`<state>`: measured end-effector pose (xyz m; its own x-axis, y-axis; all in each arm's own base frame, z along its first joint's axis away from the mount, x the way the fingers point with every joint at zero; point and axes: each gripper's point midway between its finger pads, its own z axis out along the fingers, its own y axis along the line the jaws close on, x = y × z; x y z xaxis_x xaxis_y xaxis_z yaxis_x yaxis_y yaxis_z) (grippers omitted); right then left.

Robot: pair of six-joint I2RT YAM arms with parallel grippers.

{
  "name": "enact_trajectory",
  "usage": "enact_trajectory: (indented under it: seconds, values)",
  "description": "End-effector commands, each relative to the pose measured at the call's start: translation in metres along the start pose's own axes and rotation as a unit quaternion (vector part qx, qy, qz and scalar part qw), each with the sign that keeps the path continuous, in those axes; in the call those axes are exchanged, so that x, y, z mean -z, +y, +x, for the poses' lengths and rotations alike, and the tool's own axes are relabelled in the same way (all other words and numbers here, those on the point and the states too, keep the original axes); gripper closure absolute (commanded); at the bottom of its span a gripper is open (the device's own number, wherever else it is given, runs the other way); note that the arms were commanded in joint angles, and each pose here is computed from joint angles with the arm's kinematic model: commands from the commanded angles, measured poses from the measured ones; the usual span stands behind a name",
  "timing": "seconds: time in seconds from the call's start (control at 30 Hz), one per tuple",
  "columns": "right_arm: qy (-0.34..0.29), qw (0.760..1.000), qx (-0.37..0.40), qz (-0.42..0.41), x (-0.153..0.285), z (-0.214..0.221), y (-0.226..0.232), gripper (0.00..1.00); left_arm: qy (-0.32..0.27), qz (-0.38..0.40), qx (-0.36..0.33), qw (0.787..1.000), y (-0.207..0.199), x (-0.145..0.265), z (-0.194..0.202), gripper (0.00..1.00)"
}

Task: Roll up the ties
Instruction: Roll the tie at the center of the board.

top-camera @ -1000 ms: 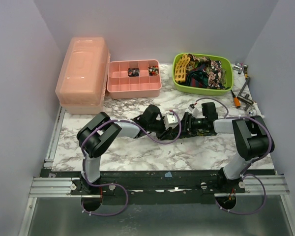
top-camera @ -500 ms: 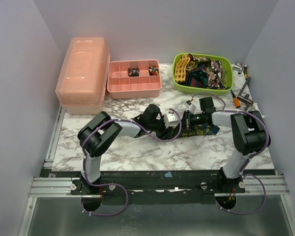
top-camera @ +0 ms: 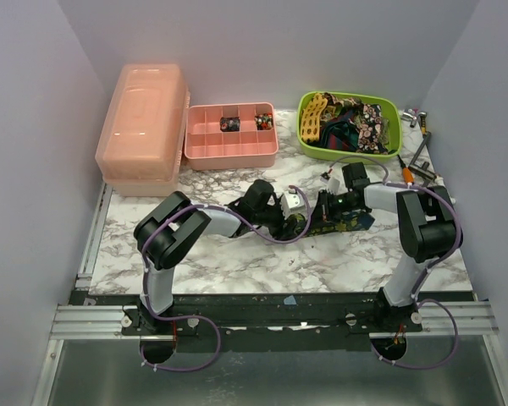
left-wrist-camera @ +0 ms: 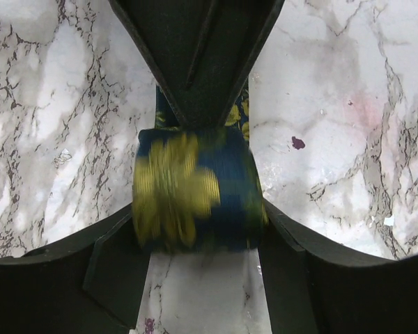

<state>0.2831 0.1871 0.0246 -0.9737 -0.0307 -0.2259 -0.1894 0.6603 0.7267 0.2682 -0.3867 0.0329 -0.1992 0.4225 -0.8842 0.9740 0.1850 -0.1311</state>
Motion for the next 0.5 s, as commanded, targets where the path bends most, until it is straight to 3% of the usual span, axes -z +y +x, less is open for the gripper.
enact_trajectory:
  seconds: [0.0, 0.47]
  values:
    - [0.041, 0.992, -0.006, 0.123, -0.006, 0.023, -0.059, 1.0, -0.014, 0.016, -0.021, 1.0, 0.0, -0.005, -0.004, 0.37]
    - [0.071, 0.988, 0.038, 0.135, -0.019, 0.018, -0.063, 1.0, -0.044, 0.016, -0.025, 0.999, 0.009, -0.018, -0.021, 0.34]
